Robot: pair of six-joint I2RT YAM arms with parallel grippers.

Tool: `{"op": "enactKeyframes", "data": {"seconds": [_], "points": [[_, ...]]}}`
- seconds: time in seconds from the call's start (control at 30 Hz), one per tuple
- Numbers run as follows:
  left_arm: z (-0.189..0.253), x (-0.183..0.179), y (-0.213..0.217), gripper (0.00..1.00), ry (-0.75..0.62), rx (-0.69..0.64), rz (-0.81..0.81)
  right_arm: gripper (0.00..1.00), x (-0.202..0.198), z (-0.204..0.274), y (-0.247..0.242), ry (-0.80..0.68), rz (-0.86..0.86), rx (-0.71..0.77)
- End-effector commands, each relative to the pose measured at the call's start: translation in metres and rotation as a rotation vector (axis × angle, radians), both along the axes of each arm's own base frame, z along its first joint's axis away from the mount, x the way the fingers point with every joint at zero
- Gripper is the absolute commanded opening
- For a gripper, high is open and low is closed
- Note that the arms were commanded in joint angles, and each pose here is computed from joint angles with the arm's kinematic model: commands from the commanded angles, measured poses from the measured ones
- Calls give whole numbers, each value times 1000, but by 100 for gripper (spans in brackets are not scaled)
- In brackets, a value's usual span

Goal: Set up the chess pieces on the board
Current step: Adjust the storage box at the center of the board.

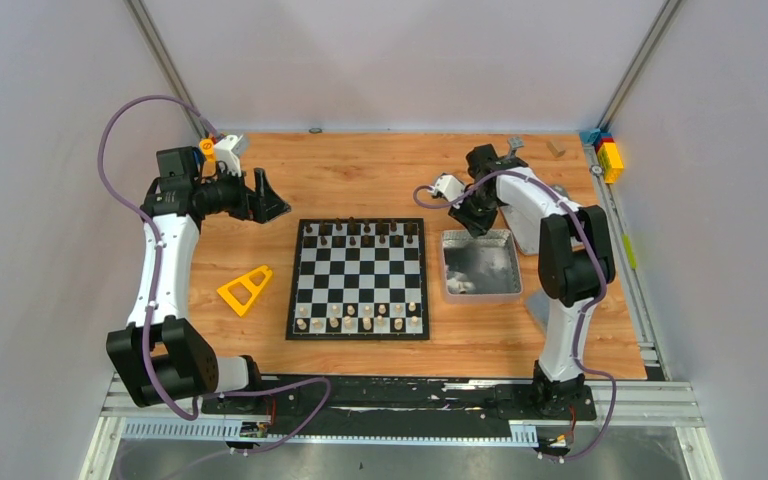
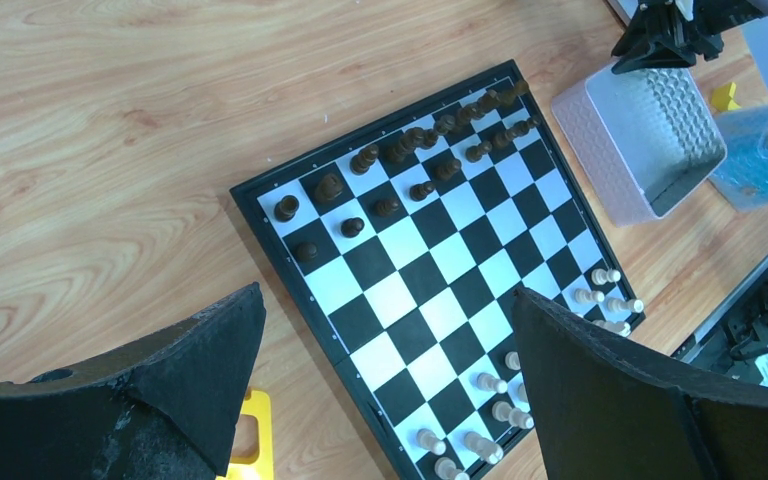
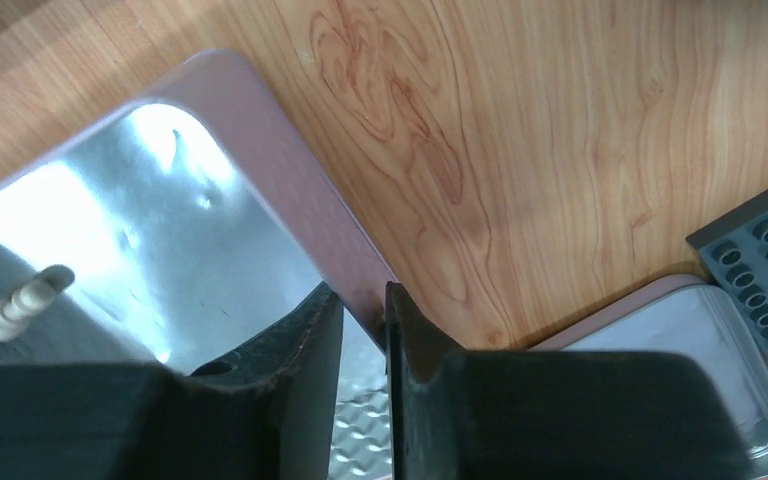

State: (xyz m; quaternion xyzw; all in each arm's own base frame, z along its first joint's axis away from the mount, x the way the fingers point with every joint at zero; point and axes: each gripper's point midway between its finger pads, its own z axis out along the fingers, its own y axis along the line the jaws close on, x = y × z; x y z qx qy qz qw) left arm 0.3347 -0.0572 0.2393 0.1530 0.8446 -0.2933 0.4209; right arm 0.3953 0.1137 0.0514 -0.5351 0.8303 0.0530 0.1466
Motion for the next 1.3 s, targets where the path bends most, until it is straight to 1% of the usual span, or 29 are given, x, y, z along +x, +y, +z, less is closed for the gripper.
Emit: {"op": "enactKeyframes", "data": {"seconds": [0.0, 0.13, 0.37, 0.57, 0.83, 1.03, 1.17, 1.27], "points": [[17, 4, -2, 100, -69, 8, -26, 18, 0, 9, -15, -18, -54, -5], [17, 2, -3, 100, -67, 1, -30, 10, -9, 10, -26, -1, -105, -4], [22, -1, -5, 100, -81, -2, -33, 5, -36, 5, -50, 40, -217, -58], [23, -3, -6, 100, -82, -10, -34, 0, -58, 11, -71, 72, -407, -73], [23, -4, -7, 100, -77, -18, -35, 0, -74, 17, -87, 132, -691, -10], [22, -4, -8, 100, -74, -25, -38, 0, -79, 17, -94, 139, -812, -5], [20, -4, -8, 100, -70, -26, -42, 4, -83, 14, -99, 141, -888, -21], [18, -4, -8, 100, -69, -25, -43, 10, -85, 8, -98, 141, -903, -16]]}}
